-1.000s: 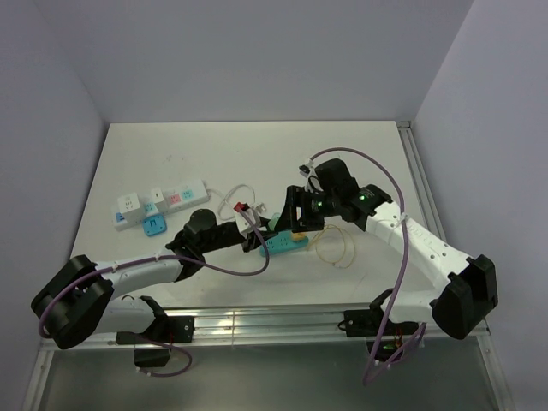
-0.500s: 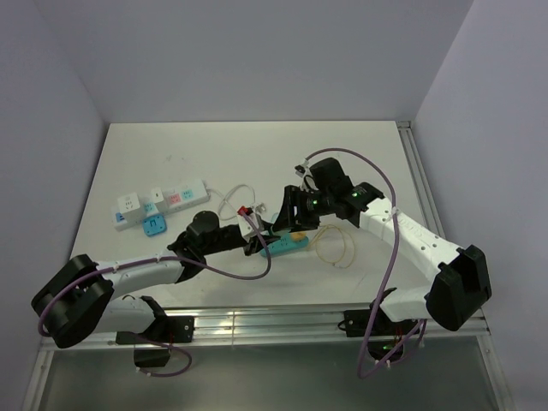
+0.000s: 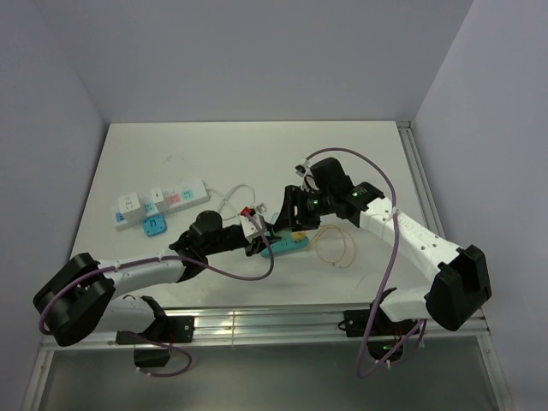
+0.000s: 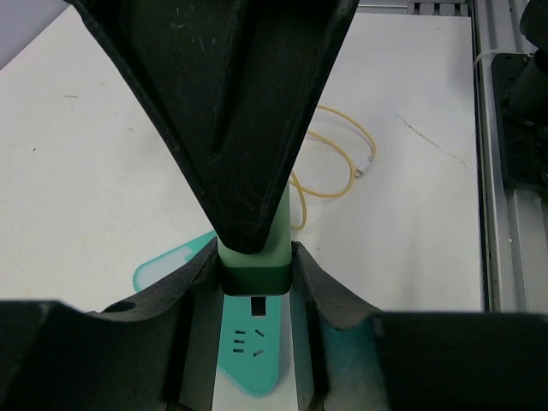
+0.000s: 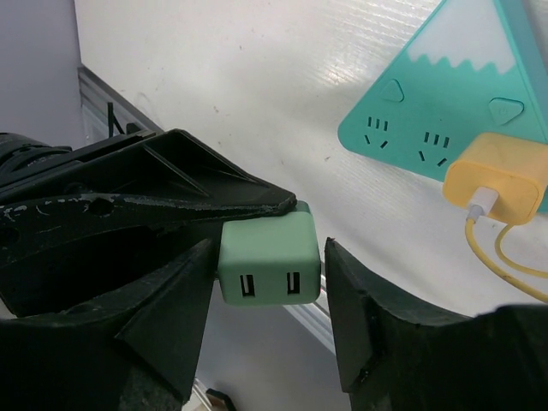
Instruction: Insert the plug
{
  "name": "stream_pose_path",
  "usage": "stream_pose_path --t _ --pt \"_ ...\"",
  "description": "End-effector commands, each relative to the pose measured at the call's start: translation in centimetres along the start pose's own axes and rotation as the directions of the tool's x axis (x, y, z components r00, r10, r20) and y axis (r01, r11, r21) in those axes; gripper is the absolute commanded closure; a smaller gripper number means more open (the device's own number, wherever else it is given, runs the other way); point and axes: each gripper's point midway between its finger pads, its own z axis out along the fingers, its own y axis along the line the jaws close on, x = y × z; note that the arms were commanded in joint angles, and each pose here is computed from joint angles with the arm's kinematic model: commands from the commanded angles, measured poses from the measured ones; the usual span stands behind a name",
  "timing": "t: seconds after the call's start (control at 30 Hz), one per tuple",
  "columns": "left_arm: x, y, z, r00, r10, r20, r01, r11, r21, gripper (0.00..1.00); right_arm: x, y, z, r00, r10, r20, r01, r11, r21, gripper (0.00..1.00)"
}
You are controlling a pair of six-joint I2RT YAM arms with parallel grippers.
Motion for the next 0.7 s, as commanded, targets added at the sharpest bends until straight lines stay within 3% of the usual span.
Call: stream_pose_path --t 0.0,0.13,0.23,0.27,0.37,0.53,0.6,0.67 --pt "-2.1 0.6 0.6 0.997 0.053 0.050 -0.053 0.999 -0.010 1.00 -1.0 1.0 -1.1 0.998 -0.037 0.043 0.038 0.999 -0.023 0.37" --pt "-2.1 0.8 0.8 0.998 0.052 0.045 -0.052 0.999 -0.015 1.00 -1.0 1.1 -1.3 0.998 -0.039 0.044 0.040 0.999 -0.026 0.36" --pt "-2.1 0.8 0.7 0.998 0.052 0.046 -0.051 0.999 -0.016 1.00 -0.7 1.1 -1.1 0.999 -0.037 0.030 0.038 0.999 -0.035 0.46" --pt "-2.2 0.8 0.7 0.997 0.051 0.049 -0.051 0.999 -0.018 1.00 -0.6 1.1 -1.1 0.999 -0.037 0.028 0.038 0.998 -0.039 0.55" --pt "-2.3 0.9 0.7 0.997 0.050 0.052 -0.048 0.998 -0.028 0.98 -0.5 1.0 -1.0 0.999 -0.037 0.020 0.038 0.999 -0.038 0.61" --pt "-3.1 0.5 0.2 0.994 0.050 0.097 -0.048 0.999 -0.020 0.59 -0.9 1.1 -1.4 0.998 -0.041 0.044 0.043 0.998 -0.034 0.63" --pt "-3.0 0.3 -0.1 0.992 0.054 0.111 -0.051 0.998 -0.021 0.48 -1.2 1.0 -1.6 0.997 -0.039 0.060 0.041 0.999 -0.023 0.63" --pt "-3.4 0.7 -0.2 0.991 0.053 0.120 -0.047 0.998 -0.048 0.45 -1.8 0.8 -2.1 0.995 -0.048 0.086 0.048 0.999 0.000 0.63"
